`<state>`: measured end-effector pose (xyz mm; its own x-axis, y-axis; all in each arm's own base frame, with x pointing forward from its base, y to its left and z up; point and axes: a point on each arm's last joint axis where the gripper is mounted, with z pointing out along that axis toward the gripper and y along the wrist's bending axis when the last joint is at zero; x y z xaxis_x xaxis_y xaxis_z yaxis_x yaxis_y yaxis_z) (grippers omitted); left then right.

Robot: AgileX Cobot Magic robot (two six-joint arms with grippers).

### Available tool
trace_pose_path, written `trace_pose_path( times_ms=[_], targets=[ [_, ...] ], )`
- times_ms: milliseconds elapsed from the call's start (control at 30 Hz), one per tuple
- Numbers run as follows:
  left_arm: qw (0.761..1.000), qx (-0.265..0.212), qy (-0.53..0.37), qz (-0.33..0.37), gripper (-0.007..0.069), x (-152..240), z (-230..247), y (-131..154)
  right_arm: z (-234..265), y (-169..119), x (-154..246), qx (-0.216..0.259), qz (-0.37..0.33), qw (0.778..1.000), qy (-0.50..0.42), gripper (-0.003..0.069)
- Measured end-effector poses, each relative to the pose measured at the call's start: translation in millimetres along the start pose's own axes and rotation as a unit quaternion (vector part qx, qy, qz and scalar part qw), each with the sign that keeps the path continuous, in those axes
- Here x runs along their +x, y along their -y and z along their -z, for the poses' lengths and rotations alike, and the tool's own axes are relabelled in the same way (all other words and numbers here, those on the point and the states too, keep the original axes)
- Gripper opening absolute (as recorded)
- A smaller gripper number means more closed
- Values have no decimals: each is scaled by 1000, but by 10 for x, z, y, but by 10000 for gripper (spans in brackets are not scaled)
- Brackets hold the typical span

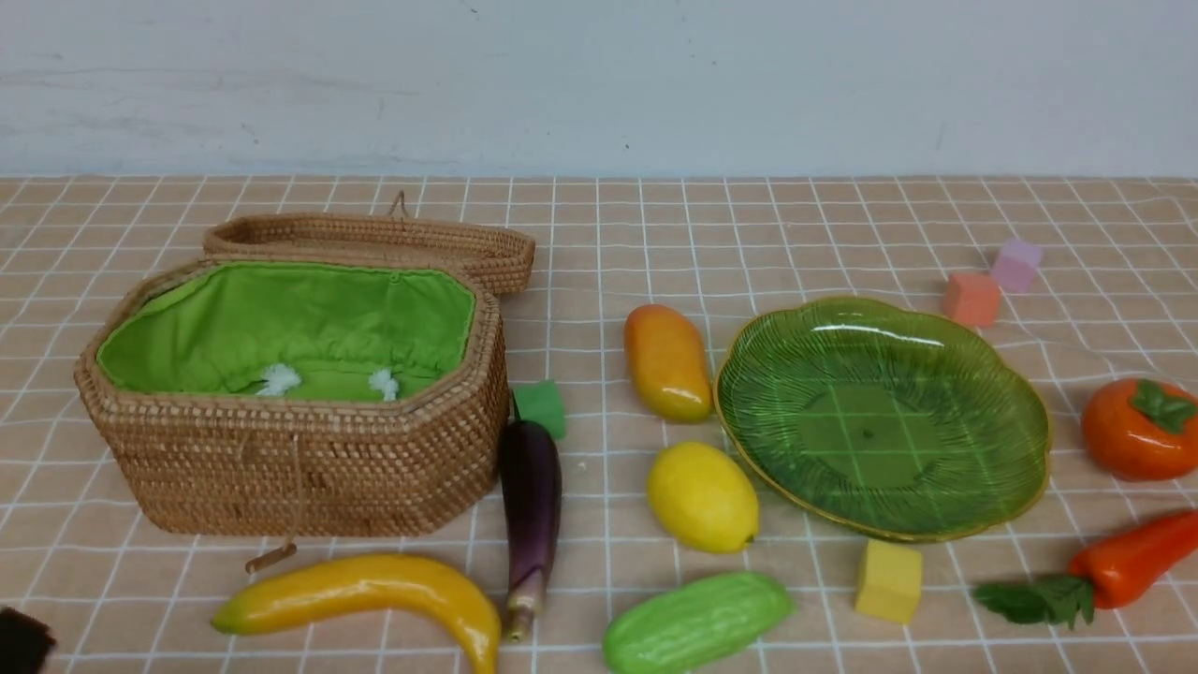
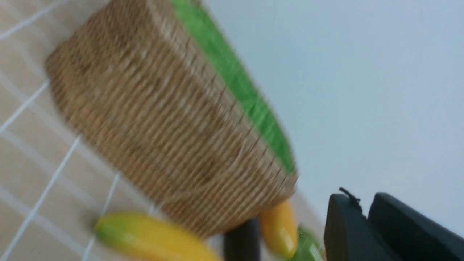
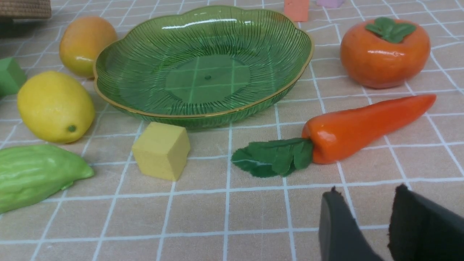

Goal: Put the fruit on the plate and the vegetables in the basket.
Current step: Use the left arm to grab a banana and put it into the right plate

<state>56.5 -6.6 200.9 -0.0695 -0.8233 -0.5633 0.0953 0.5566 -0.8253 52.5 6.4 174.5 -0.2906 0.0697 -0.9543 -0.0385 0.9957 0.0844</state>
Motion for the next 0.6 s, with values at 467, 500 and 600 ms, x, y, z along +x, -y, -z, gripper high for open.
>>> trace_pose_path(
  times_ms=[467,500,600],
  targets=[
    [992,10,-72,-105,-13,-220,9,524,0,0,0,0,0,1000,0,238],
    [990,1,-86,-115,-13,-227,-24,548,0,0,0,0,0,1000,0,238],
    [979,-23,-140,-144,-13,-252,-125,648,0,0,0,0,0,1000,0,238]
  ],
)
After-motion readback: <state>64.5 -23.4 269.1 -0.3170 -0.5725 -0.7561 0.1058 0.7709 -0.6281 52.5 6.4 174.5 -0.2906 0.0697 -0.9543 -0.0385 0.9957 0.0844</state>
